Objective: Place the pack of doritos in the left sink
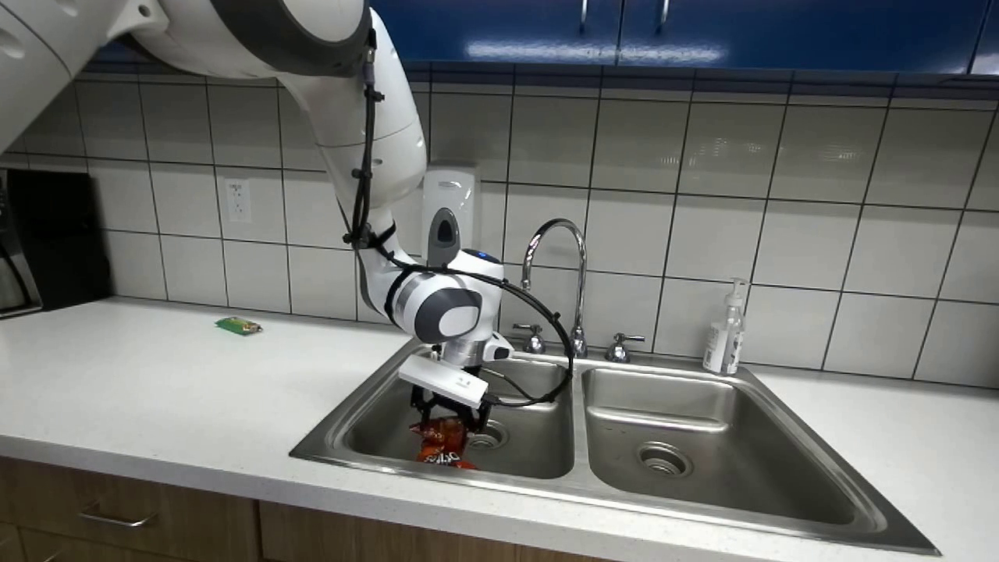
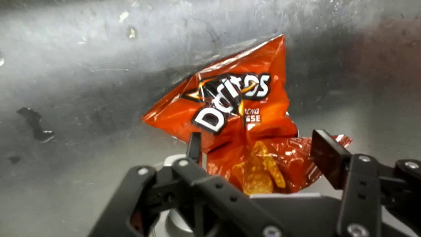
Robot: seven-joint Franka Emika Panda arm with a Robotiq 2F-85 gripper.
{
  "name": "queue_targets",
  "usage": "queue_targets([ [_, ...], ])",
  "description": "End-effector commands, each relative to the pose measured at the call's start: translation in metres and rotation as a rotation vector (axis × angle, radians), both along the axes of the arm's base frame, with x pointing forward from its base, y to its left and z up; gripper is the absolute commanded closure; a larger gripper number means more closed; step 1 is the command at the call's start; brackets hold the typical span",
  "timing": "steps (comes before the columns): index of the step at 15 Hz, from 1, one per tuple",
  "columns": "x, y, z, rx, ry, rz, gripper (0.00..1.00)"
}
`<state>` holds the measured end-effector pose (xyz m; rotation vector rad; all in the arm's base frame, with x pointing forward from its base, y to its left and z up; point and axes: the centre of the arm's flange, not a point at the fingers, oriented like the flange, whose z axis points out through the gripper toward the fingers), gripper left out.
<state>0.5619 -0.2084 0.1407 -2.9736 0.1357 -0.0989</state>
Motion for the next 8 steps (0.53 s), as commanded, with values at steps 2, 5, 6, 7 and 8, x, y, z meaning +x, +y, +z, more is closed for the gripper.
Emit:
queue_targets([
  [2,-0.003,0.007,0.039,-0.002,-0.054,0.026,0.00],
  [5,-0.003,0.010,0.057,-0.011,-0.079,0.031,0.00],
  [6,-0.004,0.011,0.064,-0.015,-0.085,0.035,0.00],
  [7,-0.006,0.013,0.071,-0.012,-0.091,0.036,0.00],
  [8,-0.008,0.014,0.078,-0.014,-0.097,0.037,0.00],
])
